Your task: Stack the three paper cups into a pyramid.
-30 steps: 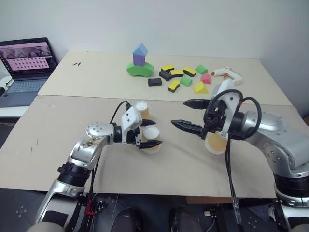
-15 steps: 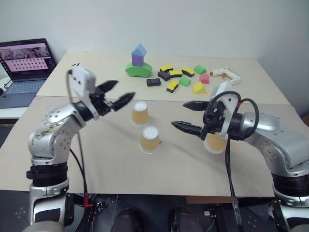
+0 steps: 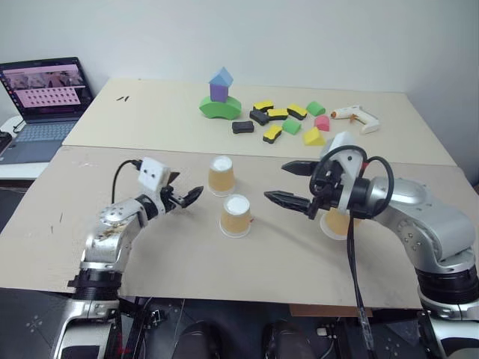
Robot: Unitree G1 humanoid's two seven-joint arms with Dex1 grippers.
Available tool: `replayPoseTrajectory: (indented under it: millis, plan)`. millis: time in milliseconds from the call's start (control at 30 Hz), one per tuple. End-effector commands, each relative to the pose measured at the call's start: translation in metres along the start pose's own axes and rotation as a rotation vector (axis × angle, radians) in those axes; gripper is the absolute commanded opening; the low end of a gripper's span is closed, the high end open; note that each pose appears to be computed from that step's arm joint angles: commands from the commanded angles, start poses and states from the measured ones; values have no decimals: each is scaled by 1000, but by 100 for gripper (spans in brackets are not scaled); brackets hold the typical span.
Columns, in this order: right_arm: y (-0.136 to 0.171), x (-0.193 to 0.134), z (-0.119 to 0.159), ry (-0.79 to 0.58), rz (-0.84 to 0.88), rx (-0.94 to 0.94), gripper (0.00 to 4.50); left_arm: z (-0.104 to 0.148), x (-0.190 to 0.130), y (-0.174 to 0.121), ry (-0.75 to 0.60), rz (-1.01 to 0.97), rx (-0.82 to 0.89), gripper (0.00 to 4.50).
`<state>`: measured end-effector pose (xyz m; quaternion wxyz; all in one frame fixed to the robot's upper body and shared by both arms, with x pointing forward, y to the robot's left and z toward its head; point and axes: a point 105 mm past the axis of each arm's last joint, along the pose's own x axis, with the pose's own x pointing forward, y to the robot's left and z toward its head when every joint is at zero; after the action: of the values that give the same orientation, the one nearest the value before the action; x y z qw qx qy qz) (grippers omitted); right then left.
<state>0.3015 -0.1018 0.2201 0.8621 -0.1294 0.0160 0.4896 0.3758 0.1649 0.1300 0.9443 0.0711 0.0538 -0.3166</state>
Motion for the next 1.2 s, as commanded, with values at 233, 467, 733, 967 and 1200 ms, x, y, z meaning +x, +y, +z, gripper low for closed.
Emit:
replayPoseTrajectory:
  millis: [233,467,733,967,1200]
  plan:
    - [-3,-10,15,-41,-49,-57,450,23,28,12,-76,-97,25,446]
    - [-5,-12,15,-42,-68,-60,450,42,42,-8,-98,-257,63,446]
    - [-5,-14,14,-45,-83,-60,450,55,52,-11,-108,-286,101,446]
    - [-5,-14,13,-44,-89,-59,450,62,58,-11,-123,-277,131,446]
    - [-5,-15,14,-44,-93,-66,450,63,58,-9,-137,-266,130,421]
